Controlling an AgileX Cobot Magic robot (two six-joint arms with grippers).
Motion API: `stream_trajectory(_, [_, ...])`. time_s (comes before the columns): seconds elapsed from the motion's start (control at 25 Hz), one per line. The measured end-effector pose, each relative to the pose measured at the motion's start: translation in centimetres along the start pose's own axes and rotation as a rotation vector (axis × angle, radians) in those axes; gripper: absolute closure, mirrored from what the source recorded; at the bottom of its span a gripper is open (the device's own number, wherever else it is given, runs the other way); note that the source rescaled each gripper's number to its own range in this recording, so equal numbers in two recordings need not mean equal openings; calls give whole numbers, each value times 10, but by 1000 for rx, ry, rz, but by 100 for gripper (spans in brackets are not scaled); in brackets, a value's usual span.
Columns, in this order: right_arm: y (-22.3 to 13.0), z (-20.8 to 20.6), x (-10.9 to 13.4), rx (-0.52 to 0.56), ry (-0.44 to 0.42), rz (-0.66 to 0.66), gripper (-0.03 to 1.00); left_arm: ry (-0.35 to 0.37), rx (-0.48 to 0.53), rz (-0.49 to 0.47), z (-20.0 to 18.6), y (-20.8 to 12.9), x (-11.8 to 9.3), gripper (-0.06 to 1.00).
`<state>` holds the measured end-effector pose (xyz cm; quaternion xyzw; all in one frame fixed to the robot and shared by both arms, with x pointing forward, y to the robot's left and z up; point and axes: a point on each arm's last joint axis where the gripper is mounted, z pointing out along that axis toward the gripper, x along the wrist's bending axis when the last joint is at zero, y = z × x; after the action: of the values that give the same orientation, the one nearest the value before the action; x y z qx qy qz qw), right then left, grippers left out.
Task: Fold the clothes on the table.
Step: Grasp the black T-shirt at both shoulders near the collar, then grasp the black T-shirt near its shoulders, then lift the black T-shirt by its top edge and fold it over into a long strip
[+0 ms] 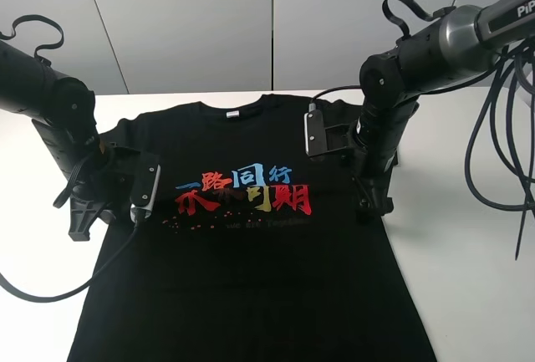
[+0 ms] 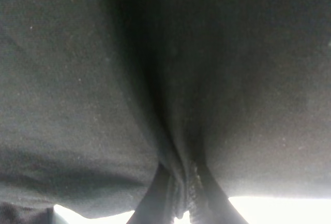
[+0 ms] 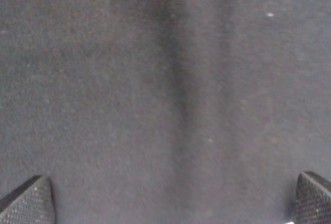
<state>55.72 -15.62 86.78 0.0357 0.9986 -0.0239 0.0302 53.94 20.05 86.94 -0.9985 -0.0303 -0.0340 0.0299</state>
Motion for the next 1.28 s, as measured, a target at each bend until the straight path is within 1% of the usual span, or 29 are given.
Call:
stream_trajectory(0.32, [1,3,0,6,15,-7,-2,-1,0,-2,0,0,0,94])
stream_trajectory(0.4, [1,4,1,9,27,-14,4,-1,1,-2,0,0,0,94])
stream_trajectory(0.56, [0,6,3,17,63,-9,28,-1,1,-2,0,0,0,94])
stream_trajectory(0.6, [0,6,4,18,64,-10,34,-1,1,-2,0,0,0,94])
stream_trajectory(0.64, [0,6,4,18,64,-10,37,-1,1,-2,0,0,0,94])
stream_trajectory(0.92, [0,6,3,17,63,-12,39,-1,1,-2,0,0,0,94])
stream_trajectory(1.0, [0,6,3,17,63,-12,42,-1,1,-2,0,0,0,94])
stream_trajectory(1.08, [0,6,3,17,63,-12,52,-2,1,-2,0,0,0,94])
stream_trajectory(1.16, [1,6,3,12,55,2,66,-3,2,-2,0,0,0,94])
stream_trajectory(1.24, [1,6,2,5,43,24,83,-5,3,-2,0,0,0,94])
stream_trajectory(1.28, [2,6,1,2,36,27,90,-5,3,-2,0,0,0,94])
